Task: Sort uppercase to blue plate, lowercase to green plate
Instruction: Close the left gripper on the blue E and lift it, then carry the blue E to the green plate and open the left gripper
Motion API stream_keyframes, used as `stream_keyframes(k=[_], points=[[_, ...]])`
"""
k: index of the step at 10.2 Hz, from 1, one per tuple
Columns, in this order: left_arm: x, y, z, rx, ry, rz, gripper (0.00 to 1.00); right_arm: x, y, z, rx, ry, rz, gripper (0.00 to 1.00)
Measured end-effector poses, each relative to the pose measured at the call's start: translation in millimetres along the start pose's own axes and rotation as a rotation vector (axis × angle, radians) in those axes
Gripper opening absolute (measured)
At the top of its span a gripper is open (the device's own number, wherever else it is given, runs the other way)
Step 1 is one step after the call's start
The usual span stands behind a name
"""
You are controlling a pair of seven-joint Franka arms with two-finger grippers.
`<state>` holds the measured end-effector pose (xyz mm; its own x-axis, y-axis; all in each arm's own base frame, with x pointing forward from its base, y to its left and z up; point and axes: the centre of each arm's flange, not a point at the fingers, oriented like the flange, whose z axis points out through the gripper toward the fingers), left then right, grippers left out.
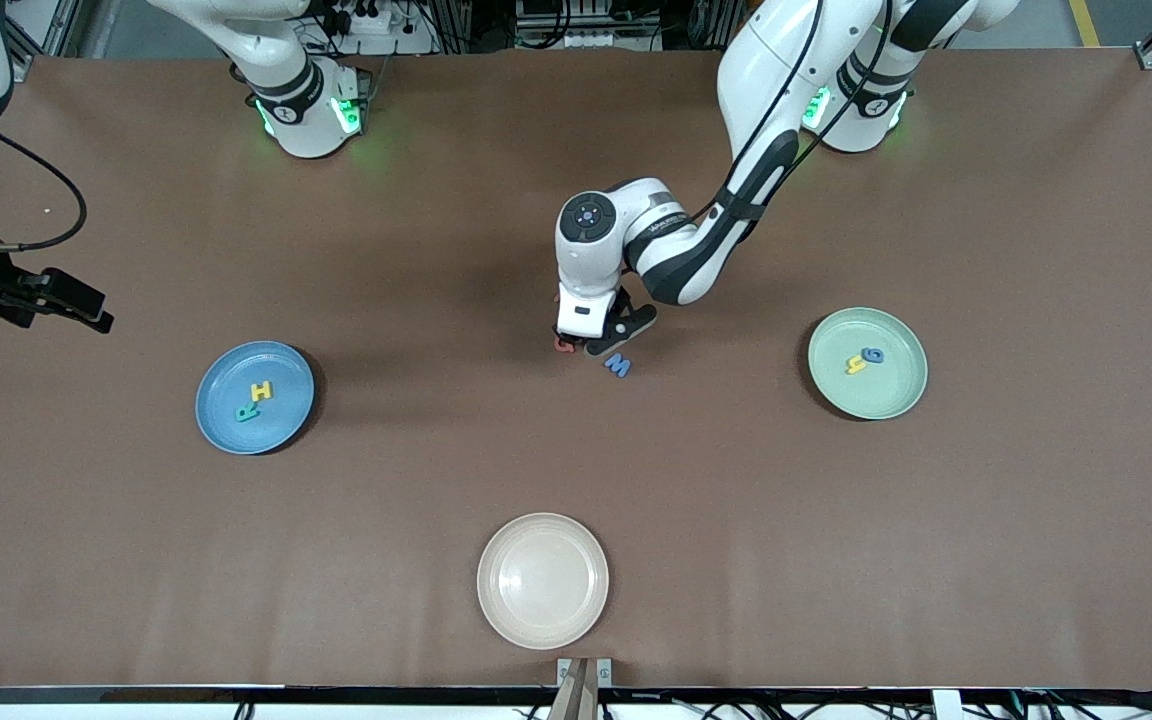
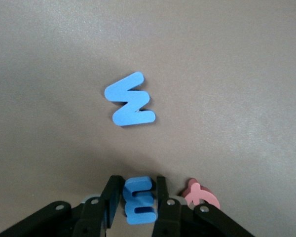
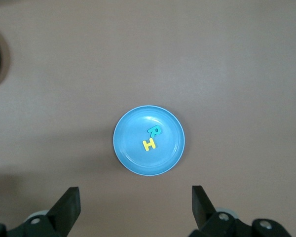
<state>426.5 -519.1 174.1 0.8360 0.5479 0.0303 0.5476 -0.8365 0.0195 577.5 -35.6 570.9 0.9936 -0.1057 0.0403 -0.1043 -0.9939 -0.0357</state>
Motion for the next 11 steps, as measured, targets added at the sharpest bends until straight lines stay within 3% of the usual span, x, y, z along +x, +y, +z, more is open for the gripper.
stream_keyframes(k=[4, 8, 11], points=[[0.1, 1.1, -1.4, -0.003, 0.0, 0.0, 0.27, -5.3, 4.6, -0.1, -0.002, -0.036, 0.008, 1.0], [5.3, 3.7, -13.4, 0.022, 0.012, 0.007, 0.27, -14.9, 0.9, -19.6, -0.001, -0.022, -0.002, 1.0], [21.2, -2.8, -40.6, 0.098, 0.032, 0.169, 0.27, -16.9, -5.2, -22.2, 0.0, -0.021, -0.012, 1.0]])
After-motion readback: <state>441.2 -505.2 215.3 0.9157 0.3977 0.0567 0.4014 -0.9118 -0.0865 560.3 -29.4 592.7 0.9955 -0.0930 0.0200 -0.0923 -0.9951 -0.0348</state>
